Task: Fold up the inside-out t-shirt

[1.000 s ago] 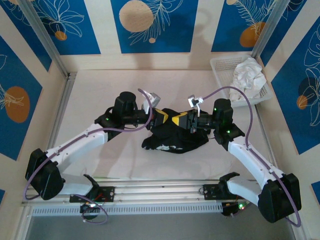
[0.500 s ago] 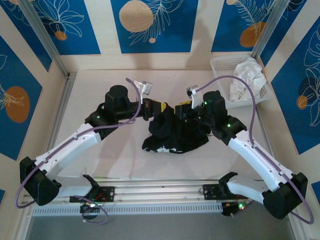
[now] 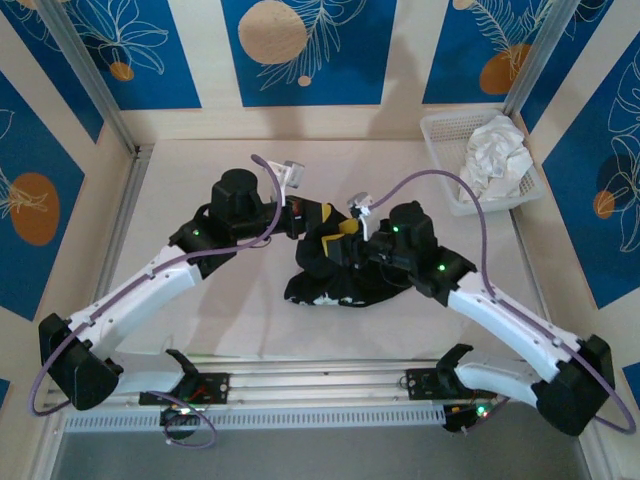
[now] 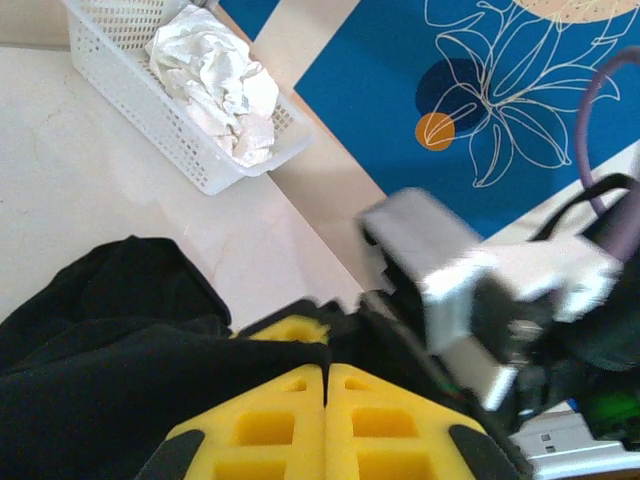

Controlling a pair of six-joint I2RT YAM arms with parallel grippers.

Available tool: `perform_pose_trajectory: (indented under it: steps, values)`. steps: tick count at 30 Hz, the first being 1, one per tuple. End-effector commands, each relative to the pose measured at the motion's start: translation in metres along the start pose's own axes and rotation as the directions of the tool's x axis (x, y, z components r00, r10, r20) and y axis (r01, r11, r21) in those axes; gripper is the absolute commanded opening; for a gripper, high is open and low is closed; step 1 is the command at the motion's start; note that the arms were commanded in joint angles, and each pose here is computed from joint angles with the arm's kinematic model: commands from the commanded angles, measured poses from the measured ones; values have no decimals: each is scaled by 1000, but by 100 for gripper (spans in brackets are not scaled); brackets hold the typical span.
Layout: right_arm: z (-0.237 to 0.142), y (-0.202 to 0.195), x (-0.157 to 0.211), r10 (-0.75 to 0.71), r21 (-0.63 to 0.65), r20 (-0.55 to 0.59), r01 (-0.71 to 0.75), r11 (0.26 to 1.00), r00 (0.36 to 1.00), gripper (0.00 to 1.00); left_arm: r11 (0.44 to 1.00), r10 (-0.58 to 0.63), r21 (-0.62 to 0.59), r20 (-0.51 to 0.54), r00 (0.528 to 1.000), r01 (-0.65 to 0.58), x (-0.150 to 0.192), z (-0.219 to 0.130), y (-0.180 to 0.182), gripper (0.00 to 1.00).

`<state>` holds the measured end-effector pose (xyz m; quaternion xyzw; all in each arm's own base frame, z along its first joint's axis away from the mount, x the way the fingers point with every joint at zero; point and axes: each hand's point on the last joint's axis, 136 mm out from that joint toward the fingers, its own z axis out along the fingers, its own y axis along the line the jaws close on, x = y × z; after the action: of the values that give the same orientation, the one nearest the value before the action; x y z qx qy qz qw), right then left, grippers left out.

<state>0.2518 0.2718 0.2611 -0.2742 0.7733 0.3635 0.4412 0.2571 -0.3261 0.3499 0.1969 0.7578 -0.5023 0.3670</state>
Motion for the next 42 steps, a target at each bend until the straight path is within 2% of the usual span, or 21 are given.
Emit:
perform_pose_trajectory:
  steps: [1, 2, 5, 7, 9, 12, 17, 26, 34, 38, 42]
  values:
    - [-6, 14, -27, -7, -87, 72, 13, 996, 997, 18, 998, 41, -51, 64, 997, -38, -15, -13, -3, 0]
    - [-11, 22, -25, -7, -153, 79, 19, 988, 997, 11, 994, 54, -98, 78, 995, -46, -16, -17, 5, 0]
    - [-29, 43, -20, -2, -373, 91, 36, 927, 996, 6, 973, 94, -219, 116, 989, -66, -24, -26, 28, 0]
    - [-35, 50, -20, 6, -450, 86, 33, 893, 996, 4, 959, 130, -266, 107, 986, -98, -26, -26, 38, 0]
    - [-40, 51, -20, 14, -488, 86, 29, 873, 996, 2, 945, 161, -300, 78, 984, -131, -23, -25, 45, 4]
    - [-44, 42, -25, 44, -497, 98, 11, 868, 994, 2, 939, 189, -304, 55, 980, -164, -18, -25, 48, 13]
    - [-43, 31, -29, 71, -491, 99, -13, 871, 992, 0, 951, 210, -237, 32, 977, -197, -3, -26, 41, 25]
    - [-40, 24, -31, 85, -468, 102, -28, 883, 991, 0, 973, 200, -105, -60, 978, -205, 28, -8, 31, 37]
    - [-39, 23, -28, 93, -461, 97, -38, 886, 991, 0, 972, 216, -65, -104, 971, -224, 30, 11, 25, 38]
    - [-40, 23, -27, 89, -460, 98, -34, 887, 991, 0, 966, 217, -113, -121, 969, -231, 29, 16, 35, 37]
    - [-41, 22, -27, 83, -452, 98, -30, 892, 992, 0, 965, 211, -132, -130, 969, -228, 28, 21, 41, 30]
